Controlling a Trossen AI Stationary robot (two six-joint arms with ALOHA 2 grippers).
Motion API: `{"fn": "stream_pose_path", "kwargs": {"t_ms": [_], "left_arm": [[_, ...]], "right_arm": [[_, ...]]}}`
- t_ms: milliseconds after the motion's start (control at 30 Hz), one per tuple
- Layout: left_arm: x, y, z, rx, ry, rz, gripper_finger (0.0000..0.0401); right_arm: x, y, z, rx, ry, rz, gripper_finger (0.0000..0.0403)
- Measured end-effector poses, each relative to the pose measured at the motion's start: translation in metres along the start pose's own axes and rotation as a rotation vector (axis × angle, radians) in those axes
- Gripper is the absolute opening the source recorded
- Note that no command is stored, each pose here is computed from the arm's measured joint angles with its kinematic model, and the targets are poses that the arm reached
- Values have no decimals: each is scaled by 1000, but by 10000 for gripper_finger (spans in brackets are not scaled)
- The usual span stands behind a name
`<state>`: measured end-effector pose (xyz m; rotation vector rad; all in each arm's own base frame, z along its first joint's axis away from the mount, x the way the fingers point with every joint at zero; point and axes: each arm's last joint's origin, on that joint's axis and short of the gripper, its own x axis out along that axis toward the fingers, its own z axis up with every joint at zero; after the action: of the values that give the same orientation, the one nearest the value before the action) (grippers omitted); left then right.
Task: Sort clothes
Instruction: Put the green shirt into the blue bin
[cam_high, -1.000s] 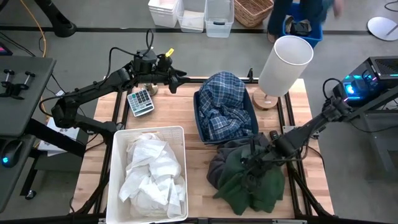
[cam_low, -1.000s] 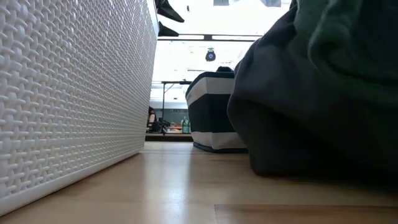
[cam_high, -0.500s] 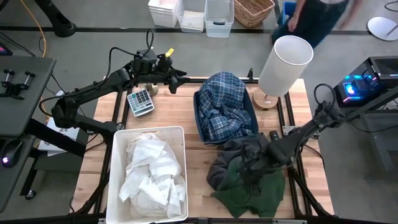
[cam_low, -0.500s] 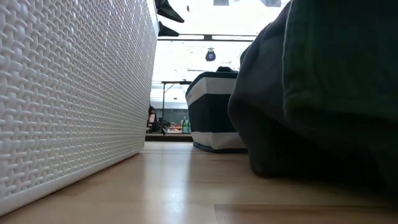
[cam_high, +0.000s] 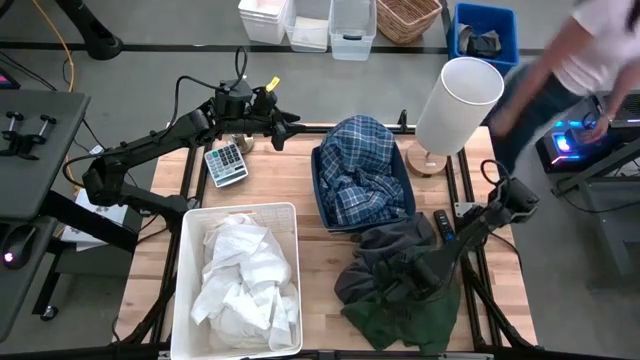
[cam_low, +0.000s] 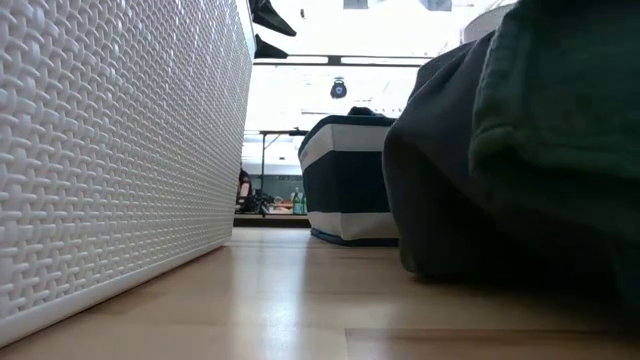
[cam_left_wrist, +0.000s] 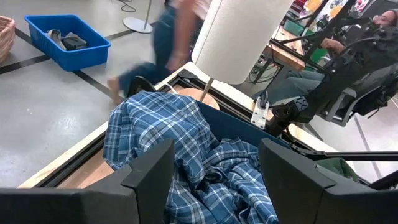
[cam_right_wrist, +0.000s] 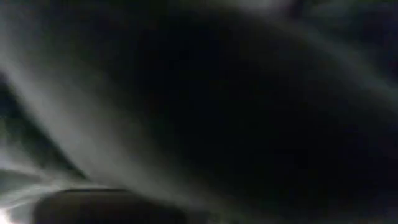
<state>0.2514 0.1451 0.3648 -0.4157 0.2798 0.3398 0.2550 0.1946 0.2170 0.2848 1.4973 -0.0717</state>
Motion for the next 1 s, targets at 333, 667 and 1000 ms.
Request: {"fn": "stream_pose_path", "kwargs": {"t_ms": [333, 667, 1000], "left_arm": [[0, 0, 0, -1, 0, 0, 220], [0, 0, 0, 6, 0, 0, 220], [0, 0, 0, -1, -2, 0, 220]], "right_arm": [[-184, -18, -24, 37, -216, 271, 4], [-331, -78, -59, 146, -956, 256, 2], [-430, -113, -69, -103, -1760, -106, 1]]}}
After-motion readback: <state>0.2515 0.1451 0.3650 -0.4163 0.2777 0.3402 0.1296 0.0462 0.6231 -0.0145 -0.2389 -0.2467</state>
